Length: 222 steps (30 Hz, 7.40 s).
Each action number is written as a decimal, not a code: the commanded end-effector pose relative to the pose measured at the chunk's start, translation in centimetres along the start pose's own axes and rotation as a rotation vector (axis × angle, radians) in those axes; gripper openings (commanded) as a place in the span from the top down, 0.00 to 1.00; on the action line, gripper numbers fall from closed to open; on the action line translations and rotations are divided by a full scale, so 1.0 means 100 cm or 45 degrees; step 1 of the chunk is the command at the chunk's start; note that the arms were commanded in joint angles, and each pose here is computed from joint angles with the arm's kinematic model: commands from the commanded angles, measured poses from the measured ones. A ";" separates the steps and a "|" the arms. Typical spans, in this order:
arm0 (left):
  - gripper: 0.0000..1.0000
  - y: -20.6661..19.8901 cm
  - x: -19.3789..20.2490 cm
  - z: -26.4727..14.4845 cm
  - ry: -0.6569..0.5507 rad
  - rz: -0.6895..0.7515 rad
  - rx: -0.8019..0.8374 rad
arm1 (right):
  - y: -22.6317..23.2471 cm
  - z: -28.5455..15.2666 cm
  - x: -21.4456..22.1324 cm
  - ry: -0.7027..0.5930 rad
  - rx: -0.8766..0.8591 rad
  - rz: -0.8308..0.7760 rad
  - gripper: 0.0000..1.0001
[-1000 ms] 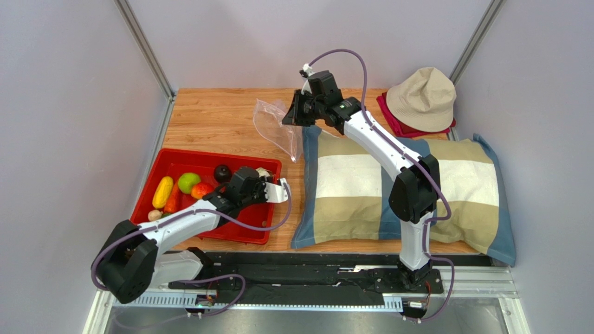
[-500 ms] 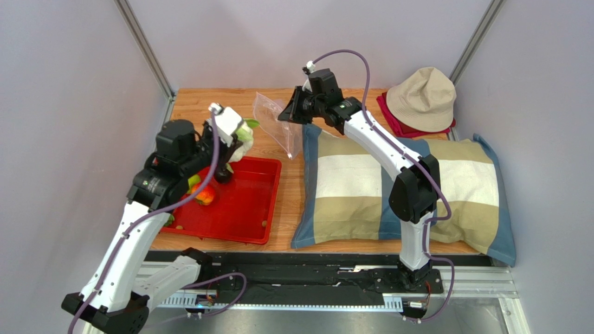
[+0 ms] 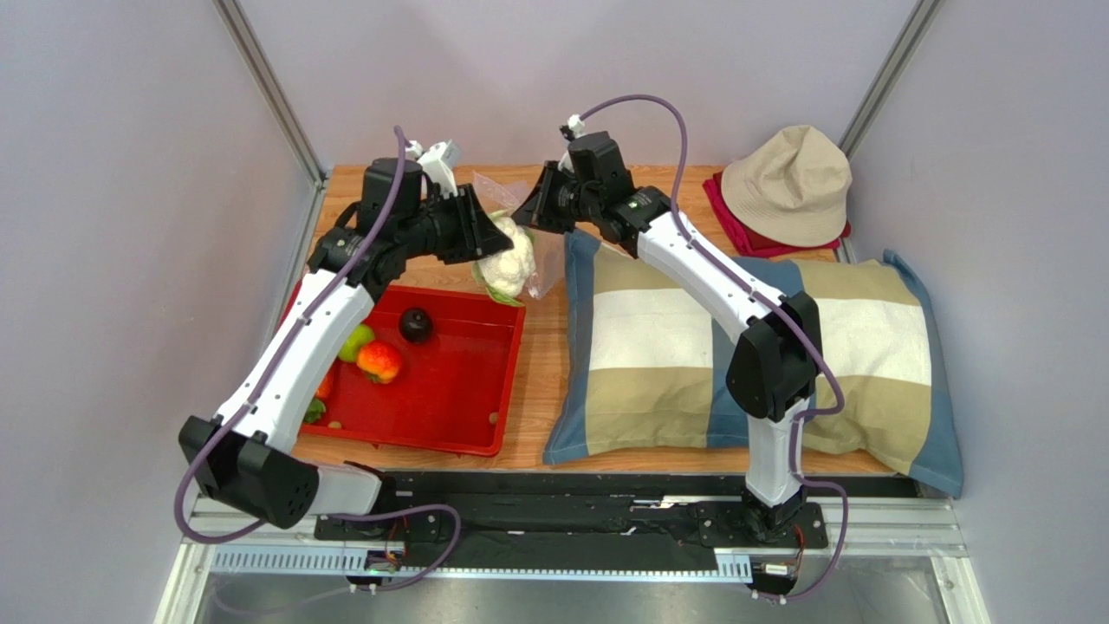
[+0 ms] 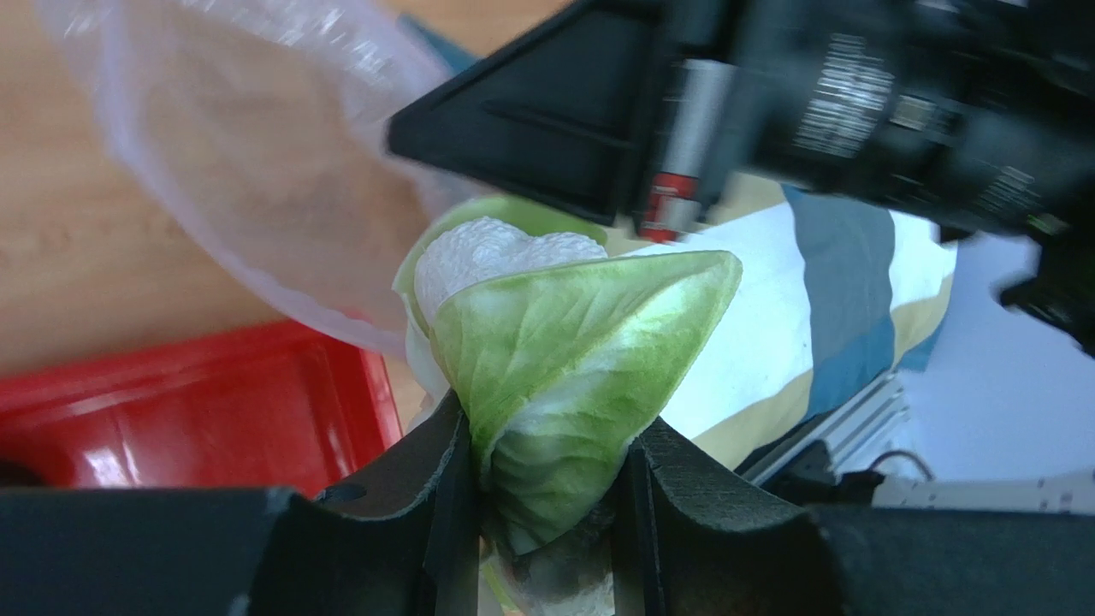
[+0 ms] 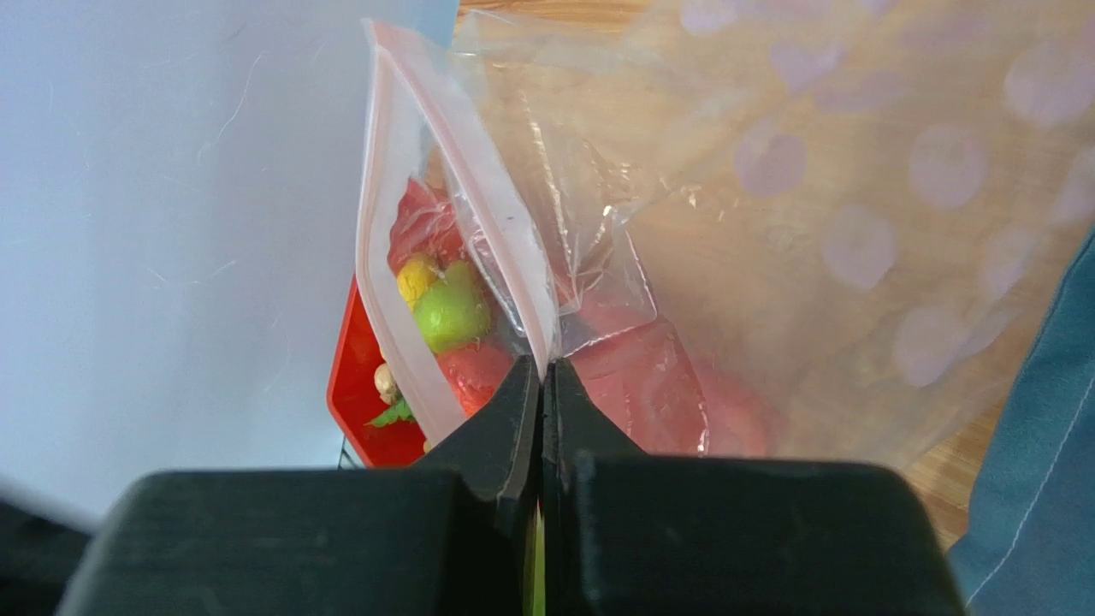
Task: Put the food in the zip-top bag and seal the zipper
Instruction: Place the fake vegetable in the zipper food storage bag, then adjust the zipper food storage bag at the center of the board, then pick up the fake fruit from the bin, then place the fake fruit in the zipper food storage bag, then pick up the fake fruit from the bin.
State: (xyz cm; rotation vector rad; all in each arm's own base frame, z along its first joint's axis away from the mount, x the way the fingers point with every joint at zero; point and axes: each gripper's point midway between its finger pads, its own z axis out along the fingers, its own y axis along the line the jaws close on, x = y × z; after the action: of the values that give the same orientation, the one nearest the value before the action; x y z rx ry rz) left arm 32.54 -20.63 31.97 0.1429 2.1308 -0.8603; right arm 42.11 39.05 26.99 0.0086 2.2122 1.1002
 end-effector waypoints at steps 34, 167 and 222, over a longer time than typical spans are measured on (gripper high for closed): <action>1.00 0.062 -0.053 -0.019 -0.575 -0.130 -0.363 | 0.106 -0.050 0.032 0.216 -0.458 0.227 1.00; 0.19 0.289 0.198 -0.064 0.934 0.636 -0.562 | 0.016 -0.071 -0.015 0.034 -0.134 -0.248 1.00; 0.02 0.179 0.058 -0.070 0.180 0.578 -0.402 | 0.049 -0.079 -0.030 -0.010 -0.251 -0.358 1.00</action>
State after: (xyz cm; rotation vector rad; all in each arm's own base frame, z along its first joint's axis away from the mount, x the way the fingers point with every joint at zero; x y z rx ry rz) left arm 30.45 -4.03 23.55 0.4220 2.2360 -0.2904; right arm 38.58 35.42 32.15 -0.3045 2.1280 1.1461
